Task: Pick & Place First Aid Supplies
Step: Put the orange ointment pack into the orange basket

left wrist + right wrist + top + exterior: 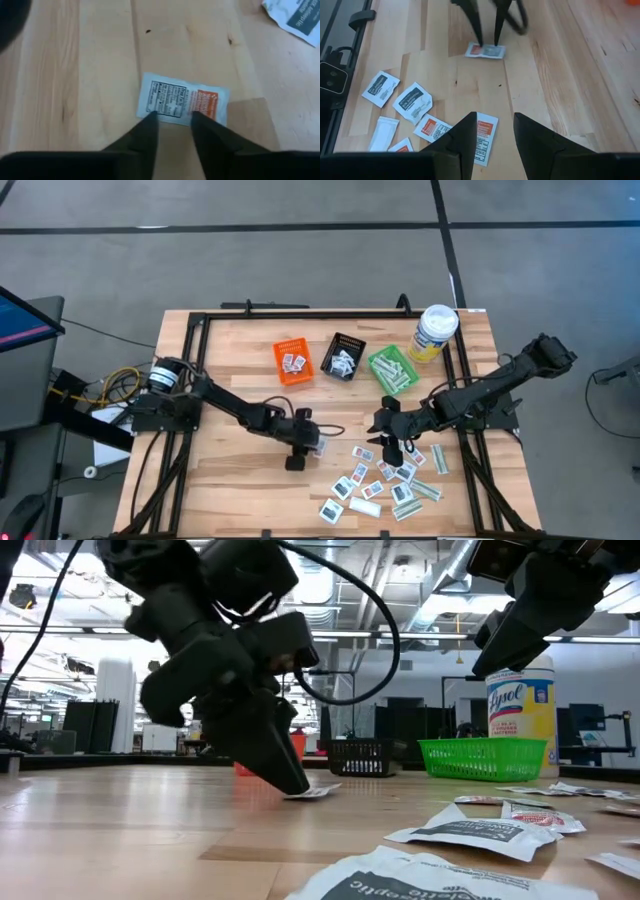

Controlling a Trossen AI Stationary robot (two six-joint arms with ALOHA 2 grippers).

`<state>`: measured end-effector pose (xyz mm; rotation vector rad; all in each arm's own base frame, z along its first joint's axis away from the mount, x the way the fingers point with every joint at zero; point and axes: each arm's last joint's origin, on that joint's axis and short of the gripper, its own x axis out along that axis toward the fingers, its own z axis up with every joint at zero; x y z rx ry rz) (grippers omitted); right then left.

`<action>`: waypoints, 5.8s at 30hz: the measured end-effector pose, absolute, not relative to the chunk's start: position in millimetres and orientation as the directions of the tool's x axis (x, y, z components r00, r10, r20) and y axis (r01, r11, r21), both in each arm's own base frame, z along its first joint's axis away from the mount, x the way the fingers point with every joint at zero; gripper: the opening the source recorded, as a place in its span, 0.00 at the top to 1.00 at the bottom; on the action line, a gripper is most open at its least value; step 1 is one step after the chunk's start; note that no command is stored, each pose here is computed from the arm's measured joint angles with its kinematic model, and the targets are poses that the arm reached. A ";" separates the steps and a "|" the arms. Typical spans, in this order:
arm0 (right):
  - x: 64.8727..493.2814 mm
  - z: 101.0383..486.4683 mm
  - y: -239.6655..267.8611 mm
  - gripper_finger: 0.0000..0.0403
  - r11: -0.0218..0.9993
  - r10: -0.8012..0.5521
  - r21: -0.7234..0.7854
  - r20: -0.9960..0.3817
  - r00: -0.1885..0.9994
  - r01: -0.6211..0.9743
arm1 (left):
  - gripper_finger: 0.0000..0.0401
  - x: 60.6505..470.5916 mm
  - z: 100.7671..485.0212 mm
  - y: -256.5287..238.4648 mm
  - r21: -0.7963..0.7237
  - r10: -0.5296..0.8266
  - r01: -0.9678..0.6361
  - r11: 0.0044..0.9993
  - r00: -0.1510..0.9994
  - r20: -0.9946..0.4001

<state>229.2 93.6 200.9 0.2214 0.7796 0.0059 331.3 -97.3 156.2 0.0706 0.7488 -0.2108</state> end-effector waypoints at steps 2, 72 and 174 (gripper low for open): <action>229.2 200.8 93.6 0.70 0.977 0.087 0.200 -0.697 0.712 0.077 | 0.82 332.6 155.4 -91.4 -0.030 -0.174 0.212 0.977 0.705 -0.687; 300.3 146.7 68.7 0.70 0.982 0.078 0.181 -0.662 0.745 0.058 | 0.83 315.1 178.3 -92.5 0.005 -0.121 0.175 0.984 0.699 -0.705; 358.2 128.2 60.3 0.69 0.953 0.218 0.299 -0.784 0.581 0.046 | 0.74 258.9 218.1 -78.8 0.056 -0.236 0.262 0.963 0.928 -0.288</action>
